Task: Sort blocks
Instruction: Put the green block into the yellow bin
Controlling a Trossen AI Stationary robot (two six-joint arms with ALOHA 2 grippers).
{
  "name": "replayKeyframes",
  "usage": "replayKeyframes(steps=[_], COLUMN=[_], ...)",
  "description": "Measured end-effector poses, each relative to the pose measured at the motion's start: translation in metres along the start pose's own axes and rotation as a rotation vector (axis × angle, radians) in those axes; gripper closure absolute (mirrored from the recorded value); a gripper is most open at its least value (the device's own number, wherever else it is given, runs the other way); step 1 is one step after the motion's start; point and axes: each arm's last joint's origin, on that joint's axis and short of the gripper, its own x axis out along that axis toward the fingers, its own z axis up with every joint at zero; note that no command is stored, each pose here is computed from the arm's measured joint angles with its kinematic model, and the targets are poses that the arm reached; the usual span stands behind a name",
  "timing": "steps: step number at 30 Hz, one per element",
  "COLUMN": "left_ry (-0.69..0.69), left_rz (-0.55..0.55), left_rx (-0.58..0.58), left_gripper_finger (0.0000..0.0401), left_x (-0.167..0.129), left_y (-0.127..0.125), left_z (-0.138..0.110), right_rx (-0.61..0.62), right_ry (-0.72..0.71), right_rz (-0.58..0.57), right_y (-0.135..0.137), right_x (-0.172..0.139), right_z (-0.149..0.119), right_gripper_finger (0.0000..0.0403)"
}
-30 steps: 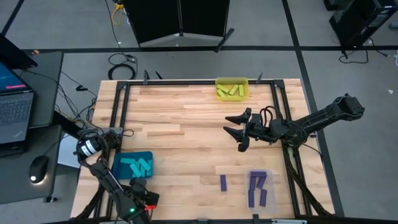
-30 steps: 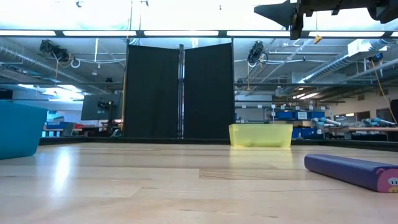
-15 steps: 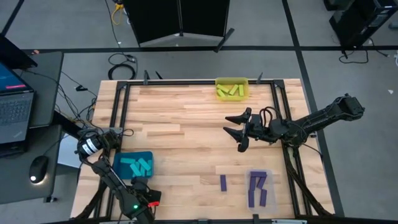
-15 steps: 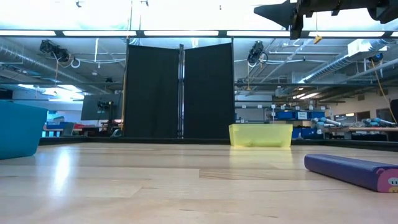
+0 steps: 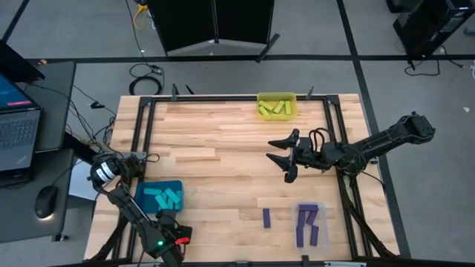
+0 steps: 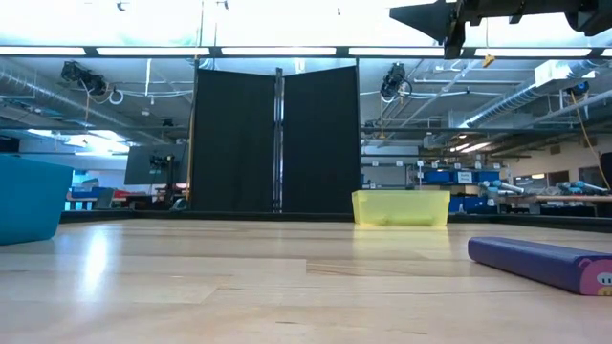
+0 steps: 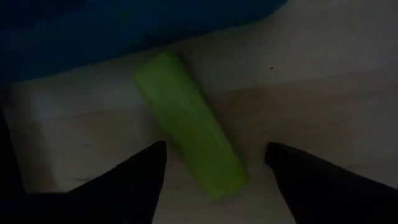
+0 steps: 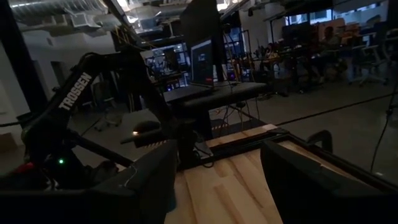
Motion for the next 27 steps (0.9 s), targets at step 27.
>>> replayKeyframes(steps=[27], left_ry=[0.005], left_rz=[-0.017], left_rx=[0.009], left_gripper_finger=[0.0235], left_x=[0.0011], left_y=[-0.0016], left_z=[-0.0010], right_rx=[0.005], right_ry=[-0.004], right_rz=[0.003], right_y=[0.0001], right_x=[0.0000], right_z=[0.0004], right_gripper_finger=[0.0160])
